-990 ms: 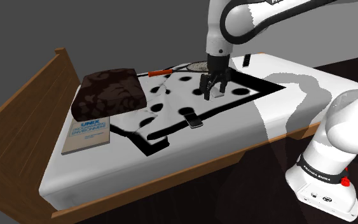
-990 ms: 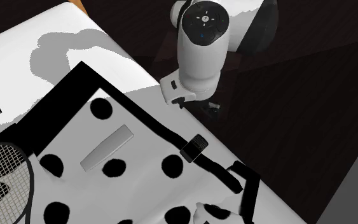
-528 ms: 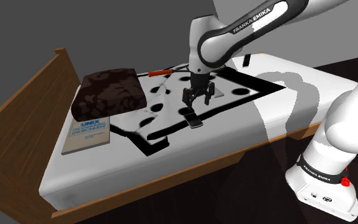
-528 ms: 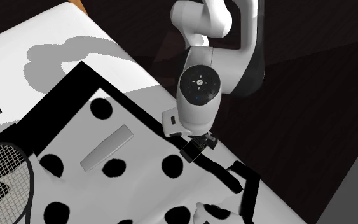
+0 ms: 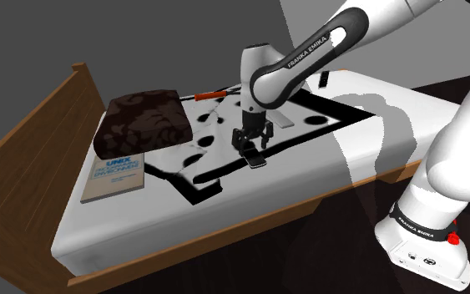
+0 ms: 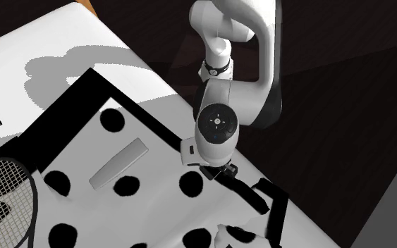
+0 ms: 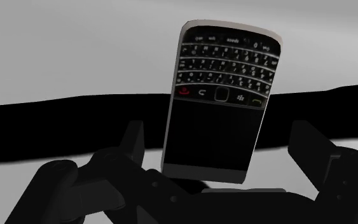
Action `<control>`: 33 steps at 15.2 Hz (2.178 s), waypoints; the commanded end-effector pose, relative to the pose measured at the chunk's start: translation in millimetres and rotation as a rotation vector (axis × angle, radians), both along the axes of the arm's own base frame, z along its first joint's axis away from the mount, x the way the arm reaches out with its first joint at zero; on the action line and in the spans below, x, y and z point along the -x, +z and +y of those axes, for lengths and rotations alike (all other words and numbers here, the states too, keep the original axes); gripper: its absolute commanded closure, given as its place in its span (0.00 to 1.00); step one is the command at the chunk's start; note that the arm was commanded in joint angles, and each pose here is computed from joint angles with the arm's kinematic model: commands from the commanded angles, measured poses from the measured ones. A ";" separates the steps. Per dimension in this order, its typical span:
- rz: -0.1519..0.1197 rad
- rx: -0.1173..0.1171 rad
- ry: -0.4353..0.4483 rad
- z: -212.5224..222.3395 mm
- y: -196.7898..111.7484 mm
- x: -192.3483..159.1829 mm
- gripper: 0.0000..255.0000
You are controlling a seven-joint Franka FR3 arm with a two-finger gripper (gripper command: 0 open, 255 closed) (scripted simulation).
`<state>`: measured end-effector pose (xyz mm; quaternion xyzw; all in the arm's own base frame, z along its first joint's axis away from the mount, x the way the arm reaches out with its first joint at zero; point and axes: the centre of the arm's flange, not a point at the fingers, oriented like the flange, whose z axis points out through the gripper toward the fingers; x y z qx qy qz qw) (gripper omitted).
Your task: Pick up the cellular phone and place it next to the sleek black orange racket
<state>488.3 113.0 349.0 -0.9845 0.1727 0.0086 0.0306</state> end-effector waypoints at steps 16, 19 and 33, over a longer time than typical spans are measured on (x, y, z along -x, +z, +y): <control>-0.001 0.000 0.000 1.4 -18.2 -0.3 1.00; -0.001 0.000 0.000 1.4 -18.2 -0.4 1.00; -0.001 0.000 0.000 1.5 50.2 -0.2 1.00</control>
